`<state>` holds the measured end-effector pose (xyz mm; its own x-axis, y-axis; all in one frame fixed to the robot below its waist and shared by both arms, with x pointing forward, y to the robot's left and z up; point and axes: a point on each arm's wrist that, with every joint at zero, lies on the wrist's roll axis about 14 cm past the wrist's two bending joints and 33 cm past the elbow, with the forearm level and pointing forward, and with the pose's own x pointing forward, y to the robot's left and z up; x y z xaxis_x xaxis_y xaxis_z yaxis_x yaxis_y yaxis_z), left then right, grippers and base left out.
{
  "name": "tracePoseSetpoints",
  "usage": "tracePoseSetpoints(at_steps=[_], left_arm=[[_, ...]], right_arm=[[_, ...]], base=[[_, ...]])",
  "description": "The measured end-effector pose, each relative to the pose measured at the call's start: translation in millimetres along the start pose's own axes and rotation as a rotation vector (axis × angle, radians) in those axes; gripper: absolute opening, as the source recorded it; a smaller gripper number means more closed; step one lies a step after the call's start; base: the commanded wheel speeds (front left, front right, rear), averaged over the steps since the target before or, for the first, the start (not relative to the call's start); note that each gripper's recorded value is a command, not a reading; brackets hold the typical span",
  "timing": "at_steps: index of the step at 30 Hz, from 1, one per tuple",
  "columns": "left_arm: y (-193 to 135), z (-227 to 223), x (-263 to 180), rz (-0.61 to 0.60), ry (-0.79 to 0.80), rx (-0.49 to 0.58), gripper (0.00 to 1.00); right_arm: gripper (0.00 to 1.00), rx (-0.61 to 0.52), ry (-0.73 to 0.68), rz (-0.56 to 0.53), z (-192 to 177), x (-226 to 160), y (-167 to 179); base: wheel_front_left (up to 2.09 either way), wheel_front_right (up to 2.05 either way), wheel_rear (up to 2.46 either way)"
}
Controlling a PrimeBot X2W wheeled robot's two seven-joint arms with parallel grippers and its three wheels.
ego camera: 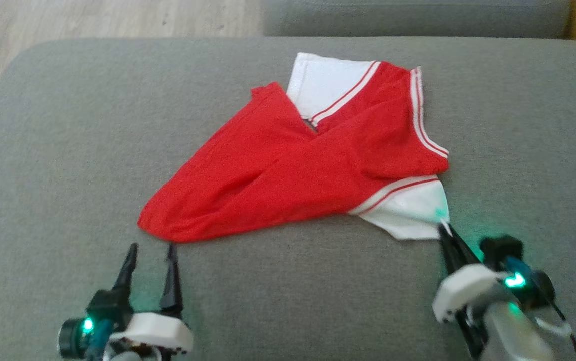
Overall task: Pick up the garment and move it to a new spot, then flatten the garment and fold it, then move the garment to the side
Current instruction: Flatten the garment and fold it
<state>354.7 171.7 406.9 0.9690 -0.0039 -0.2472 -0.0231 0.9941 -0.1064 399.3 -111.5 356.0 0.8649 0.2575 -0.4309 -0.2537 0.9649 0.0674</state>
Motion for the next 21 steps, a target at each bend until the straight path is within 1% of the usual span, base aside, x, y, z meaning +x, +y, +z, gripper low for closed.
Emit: tracePoseSetpoints(at_steps=[1,4,5,8,11,16,21], left_arm=[[2.4,0.9,0.1,0.014,-0.004,-0.019,1.0],[3.5,-1.6,0.7,0.02,0.005,-0.03,1.0],[1.1,-2.8,3.0,0.012,0.01,-0.045,1.0],[-3.9,-9.6,5.8,-0.012,0.034,-0.077,1.0],[-15.3,-19.9,7.9,-0.06,0.07,-0.121,1.0],[-45.0,-42.6,8.4,-0.152,0.156,-0.209,1.0],[-62.1,-47.1,17.1,-0.201,0.185,-0.227,1.0]], right_arm=[[0.0,0.016,-0.005,-0.044,-5.9,-12.6,-12.1],[0.0,0.05,-0.009,-0.135,-17.4,-36.0,-38.8],[0.0,0.055,-0.009,-0.187,-23.2,-50.2,-56.3],[0.0,0.056,-0.009,-0.247,-27.7,-66.2,-77.0],[0.0,0.063,-0.012,-0.279,-29.8,-75.0,-85.8],[0.0,0.071,-0.021,-0.295,-29.6,-78.7,-88.4],[0.0,0.068,-0.021,-0.287,-29.7,-76.7,-85.8]], base=[[0.0,0.0,0.0],[0.0,0.0,0.0],[0.0,0.0,0.0],[0.0,0.0,0.0],[0.0,0.0,0.0],[0.0,0.0,0.0],[0.0,0.0,0.0]])
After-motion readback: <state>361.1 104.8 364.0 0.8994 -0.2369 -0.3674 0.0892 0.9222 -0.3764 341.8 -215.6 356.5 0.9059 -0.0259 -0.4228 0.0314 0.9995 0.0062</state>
